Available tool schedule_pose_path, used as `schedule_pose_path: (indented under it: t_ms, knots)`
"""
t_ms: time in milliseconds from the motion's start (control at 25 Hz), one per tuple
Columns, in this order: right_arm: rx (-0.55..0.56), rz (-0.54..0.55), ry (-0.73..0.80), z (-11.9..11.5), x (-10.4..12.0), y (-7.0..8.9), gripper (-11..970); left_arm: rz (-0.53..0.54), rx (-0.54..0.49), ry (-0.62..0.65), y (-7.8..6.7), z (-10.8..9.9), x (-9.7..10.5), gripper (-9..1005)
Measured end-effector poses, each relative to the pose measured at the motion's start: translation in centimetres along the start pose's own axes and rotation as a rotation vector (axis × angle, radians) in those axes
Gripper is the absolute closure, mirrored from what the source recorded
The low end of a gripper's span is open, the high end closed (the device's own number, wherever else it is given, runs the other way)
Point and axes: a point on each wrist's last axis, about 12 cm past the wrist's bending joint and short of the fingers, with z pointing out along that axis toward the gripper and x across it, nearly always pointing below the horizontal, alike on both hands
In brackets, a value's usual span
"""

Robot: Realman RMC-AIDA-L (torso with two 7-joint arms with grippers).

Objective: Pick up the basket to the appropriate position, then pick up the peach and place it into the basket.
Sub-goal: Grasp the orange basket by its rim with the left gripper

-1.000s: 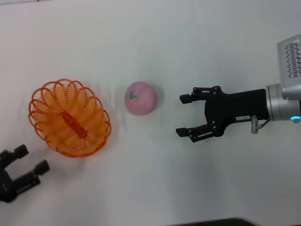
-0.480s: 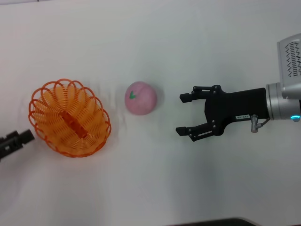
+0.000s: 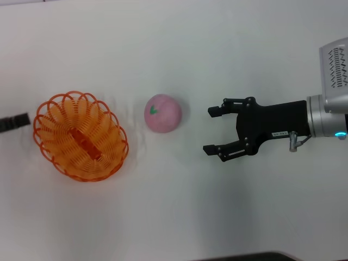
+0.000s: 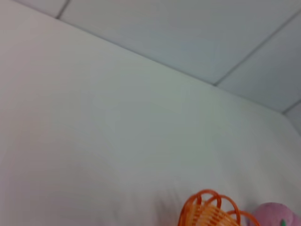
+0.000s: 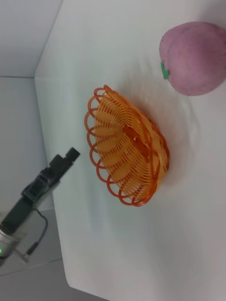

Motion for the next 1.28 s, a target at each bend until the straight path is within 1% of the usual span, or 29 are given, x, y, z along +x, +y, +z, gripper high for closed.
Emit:
schedule_pose_path:
  t_ms: [120, 280, 480, 640, 840, 960, 1080, 1280]
  knots:
    - [0.002, 0.001, 0.001, 0.0, 0.1, 0.0, 16, 0.060, -0.014, 0.068, -0.8, 1.3, -2.8, 137]
    - [0.004, 0.001, 0.003, -0.1, 0.1, 0.0, 16, 0.188, -0.075, 0.179, -2.3, 3.0, -6.1, 137]
    - [0.002, -0.005, 0.004, -0.1, 0.0, -0.1, 16, 0.327, -0.112, 0.296, -4.5, 5.4, -8.8, 137]
    - [0.003, -0.005, 0.005, -0.1, 0.0, -0.1, 16, 0.437, -0.127, 0.414, -6.8, 7.6, -10.5, 137]
    - [0.004, -0.005, 0.006, -0.1, 0.0, -0.1, 16, 0.545, -0.177, 0.539, -8.7, 9.7, -11.6, 138]
    - [0.003, -0.005, 0.007, -0.1, 0.0, -0.1, 16, 0.582, -0.202, 0.575, -9.3, 10.3, -11.8, 138]
    - [-0.001, -0.006, 0.008, 0.0, 0.0, 0.0, 16, 0.607, -0.229, 0.599, -9.4, 10.8, -11.7, 138]
    - [0.005, -0.006, 0.010, 0.0, 0.0, -0.1, 16, 0.648, -0.280, 0.635, -9.0, 11.9, -10.9, 154]
